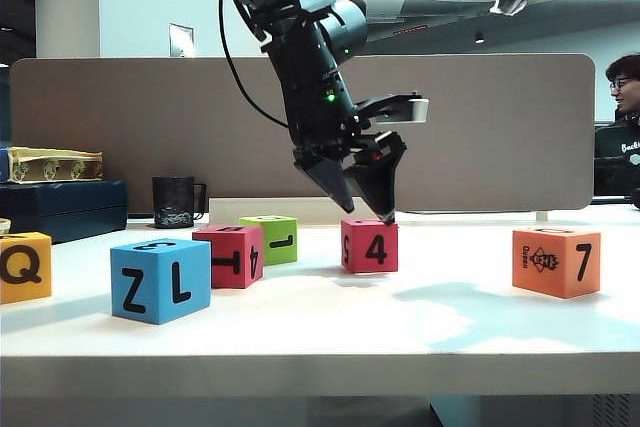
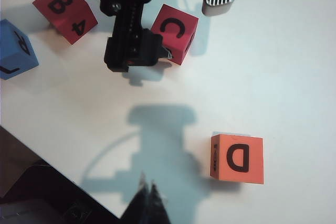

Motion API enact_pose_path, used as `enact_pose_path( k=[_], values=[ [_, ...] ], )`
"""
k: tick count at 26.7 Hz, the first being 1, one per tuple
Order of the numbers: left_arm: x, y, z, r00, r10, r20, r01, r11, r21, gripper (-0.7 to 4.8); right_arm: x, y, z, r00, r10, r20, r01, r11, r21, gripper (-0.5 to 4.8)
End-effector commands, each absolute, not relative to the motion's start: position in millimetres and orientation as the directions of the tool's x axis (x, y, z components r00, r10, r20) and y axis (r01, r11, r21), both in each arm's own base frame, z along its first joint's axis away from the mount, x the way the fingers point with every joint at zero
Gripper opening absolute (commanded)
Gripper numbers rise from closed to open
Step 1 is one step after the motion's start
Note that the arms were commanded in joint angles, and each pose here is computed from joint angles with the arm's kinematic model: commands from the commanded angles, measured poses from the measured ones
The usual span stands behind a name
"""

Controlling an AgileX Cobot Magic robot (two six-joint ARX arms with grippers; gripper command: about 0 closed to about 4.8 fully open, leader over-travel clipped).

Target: Select the appropriate blocks from the scattered letter blocks on the table and arrange them in a row to spell out "ABCD".

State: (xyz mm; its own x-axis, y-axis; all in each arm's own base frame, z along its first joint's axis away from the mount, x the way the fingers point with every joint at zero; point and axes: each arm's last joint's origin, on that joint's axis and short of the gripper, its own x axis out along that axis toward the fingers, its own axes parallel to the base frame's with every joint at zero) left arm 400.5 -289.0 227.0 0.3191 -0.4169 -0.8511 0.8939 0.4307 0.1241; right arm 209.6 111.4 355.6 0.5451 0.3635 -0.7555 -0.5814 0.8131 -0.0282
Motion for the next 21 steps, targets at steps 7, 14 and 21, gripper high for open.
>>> enact_pose_path(
  k=[7, 14, 21],
  values=[
    [402.3, -291.7, 210.4, 0.273, -0.41, -0.87, 0.904, 0.419, 0.087, 4.54, 209.3, 111.5, 358.2, 0.556, 0.369, -0.745, -0.58, 0.814, -0.03, -0.01],
    [402.4, -291.7, 210.4, 0.274, -0.41, -0.87, 0.903, 0.42, 0.086, 2.95, 209.4, 111.5, 358.3, 0.556, 0.369, -0.745, -0.58, 0.814, -0.03, -0.01],
    [402.8, -291.0, 213.9, 0.295, -0.391, -0.872, 0.869, 0.488, 0.075, 2.94, 209.6, 111.6, 358.5, 0.558, 0.37, -0.743, -0.58, 0.814, -0.031, -0.01]
  ],
)
